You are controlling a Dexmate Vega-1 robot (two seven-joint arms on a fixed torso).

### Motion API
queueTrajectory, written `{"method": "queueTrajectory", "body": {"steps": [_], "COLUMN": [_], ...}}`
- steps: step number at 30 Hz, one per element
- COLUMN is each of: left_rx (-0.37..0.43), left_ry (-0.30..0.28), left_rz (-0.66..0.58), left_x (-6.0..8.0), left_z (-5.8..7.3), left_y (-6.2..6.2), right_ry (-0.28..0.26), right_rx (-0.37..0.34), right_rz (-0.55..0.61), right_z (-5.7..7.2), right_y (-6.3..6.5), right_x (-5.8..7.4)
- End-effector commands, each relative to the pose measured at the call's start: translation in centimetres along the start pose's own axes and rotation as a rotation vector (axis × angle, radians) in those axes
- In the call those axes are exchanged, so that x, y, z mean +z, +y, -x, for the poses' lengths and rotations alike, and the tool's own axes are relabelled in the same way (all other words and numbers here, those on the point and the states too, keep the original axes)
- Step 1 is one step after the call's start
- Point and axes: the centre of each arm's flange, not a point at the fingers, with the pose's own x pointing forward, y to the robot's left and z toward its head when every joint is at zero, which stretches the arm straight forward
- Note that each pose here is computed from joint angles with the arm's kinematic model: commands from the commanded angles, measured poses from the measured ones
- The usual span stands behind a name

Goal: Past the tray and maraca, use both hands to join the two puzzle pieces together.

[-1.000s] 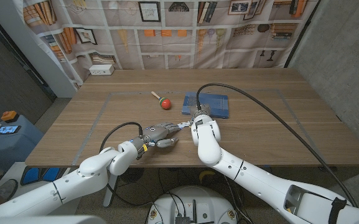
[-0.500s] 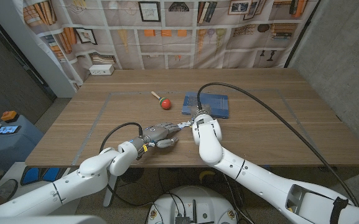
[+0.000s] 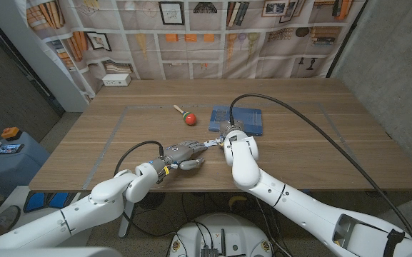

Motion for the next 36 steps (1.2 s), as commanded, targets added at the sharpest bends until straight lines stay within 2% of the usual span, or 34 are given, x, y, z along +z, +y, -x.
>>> {"method": "queueTrajectory", "body": {"steps": [1, 16, 36], "left_rx": [0.003, 0.000, 0.019], "left_ry": [-0.005, -0.006, -0.009], "left_rz": [-0.007, -0.013, -0.030], "left_x": [-0.1, -0.2, -0.1], "left_z": [-0.1, 0.0, 0.1], "left_y": [0.2, 0.3, 0.7], "right_ry": [-0.020, -0.025, -0.024], "right_rx": [-0.058, -0.091, -0.119], "right_rz": [-0.046, -0.101, -0.130], "right_z": [1.0, 1.2, 0.6], "right_y": [-1.3, -1.6, -0.7], "right_x": [-0.4, -1.1, -1.7]}}
